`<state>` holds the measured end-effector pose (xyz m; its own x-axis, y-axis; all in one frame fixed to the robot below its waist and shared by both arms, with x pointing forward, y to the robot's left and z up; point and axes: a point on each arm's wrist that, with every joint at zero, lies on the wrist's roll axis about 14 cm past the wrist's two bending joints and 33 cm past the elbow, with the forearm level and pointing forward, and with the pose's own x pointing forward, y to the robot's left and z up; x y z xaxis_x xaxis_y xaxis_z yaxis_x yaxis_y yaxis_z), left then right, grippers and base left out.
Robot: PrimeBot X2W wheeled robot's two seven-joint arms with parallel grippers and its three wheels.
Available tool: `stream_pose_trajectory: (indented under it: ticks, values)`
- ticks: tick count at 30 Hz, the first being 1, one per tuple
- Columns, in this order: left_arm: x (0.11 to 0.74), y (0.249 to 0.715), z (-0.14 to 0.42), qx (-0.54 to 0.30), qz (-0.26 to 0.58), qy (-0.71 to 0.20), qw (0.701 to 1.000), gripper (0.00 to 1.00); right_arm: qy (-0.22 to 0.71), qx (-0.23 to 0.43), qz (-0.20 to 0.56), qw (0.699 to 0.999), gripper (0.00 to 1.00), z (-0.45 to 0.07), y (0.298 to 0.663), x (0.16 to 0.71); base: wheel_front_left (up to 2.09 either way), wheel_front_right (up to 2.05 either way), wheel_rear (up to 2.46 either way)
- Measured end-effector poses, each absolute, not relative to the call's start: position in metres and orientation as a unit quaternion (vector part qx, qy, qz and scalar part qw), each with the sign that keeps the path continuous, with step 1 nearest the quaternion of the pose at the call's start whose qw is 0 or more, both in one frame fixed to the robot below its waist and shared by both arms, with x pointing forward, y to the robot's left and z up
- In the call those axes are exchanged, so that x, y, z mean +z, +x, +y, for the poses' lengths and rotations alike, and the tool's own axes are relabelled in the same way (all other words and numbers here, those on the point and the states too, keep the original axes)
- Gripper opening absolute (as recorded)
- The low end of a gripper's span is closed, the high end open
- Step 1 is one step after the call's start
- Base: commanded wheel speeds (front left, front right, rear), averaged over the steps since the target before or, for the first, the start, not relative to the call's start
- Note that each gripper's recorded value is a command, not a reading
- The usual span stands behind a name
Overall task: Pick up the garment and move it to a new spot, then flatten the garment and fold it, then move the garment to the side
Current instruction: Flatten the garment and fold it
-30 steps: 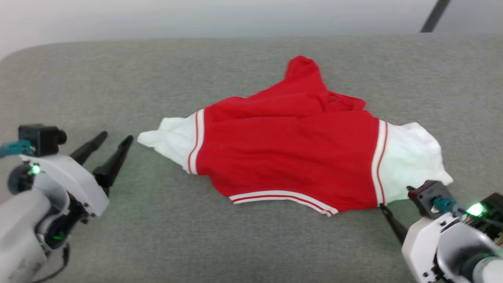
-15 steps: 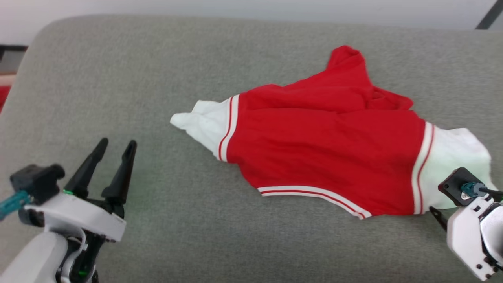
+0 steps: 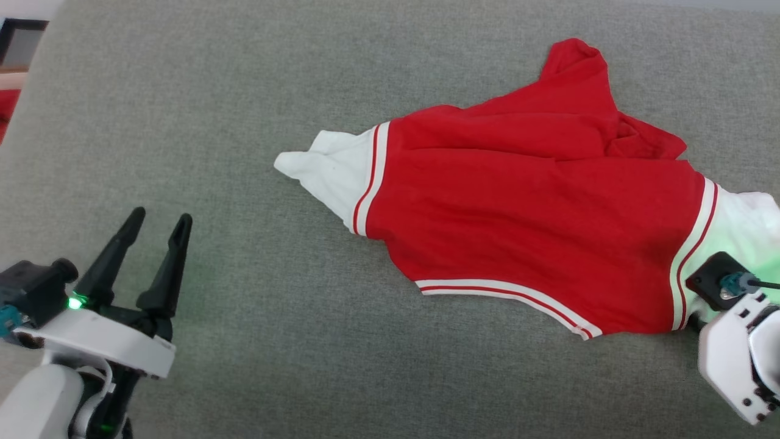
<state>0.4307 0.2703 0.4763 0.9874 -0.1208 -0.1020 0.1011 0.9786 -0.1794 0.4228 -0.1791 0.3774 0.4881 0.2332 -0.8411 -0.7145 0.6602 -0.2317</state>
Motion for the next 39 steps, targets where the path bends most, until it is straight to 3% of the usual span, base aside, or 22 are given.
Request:
stream_pose_trajectory:
  ticks: [10,16,22,28,34,39]
  values:
    - [0.485,0.45,0.249,-0.171,0.096,0.054,0.979,1.0,-0.279,0.288,0.412,0.818,0.0,-0.175,0.423,0.375,0.0,0.0,0.0]
    - [0.475,0.449,0.21,-0.3,0.17,0.165,0.924,1.0,-0.278,0.288,0.415,0.817,0.0,-0.173,0.426,0.374,0.0,0.0,0.0]
    - [0.449,0.448,0.186,-0.377,0.236,0.233,0.865,1.0,-0.278,0.29,0.415,0.816,0.0,-0.169,0.429,0.372,0.0,0.0,0.0]
    - [0.449,0.477,0.17,-0.391,0.227,0.26,0.853,1.0,-0.273,0.29,0.417,0.817,0.0,-0.167,0.431,0.37,0.0,0.0,0.0]
    - [0.419,0.465,0.146,-0.427,0.255,0.28,0.821,1.0,-0.27,0.29,0.416,0.818,0.0,-0.166,0.432,0.368,0.0,0.0,0.0]
    - [0.41,0.473,0.143,-0.431,0.254,0.289,0.816,1.0,-0.264,0.287,0.418,0.82,0.0,-0.166,0.433,0.366,0.0,0.0,0.0]
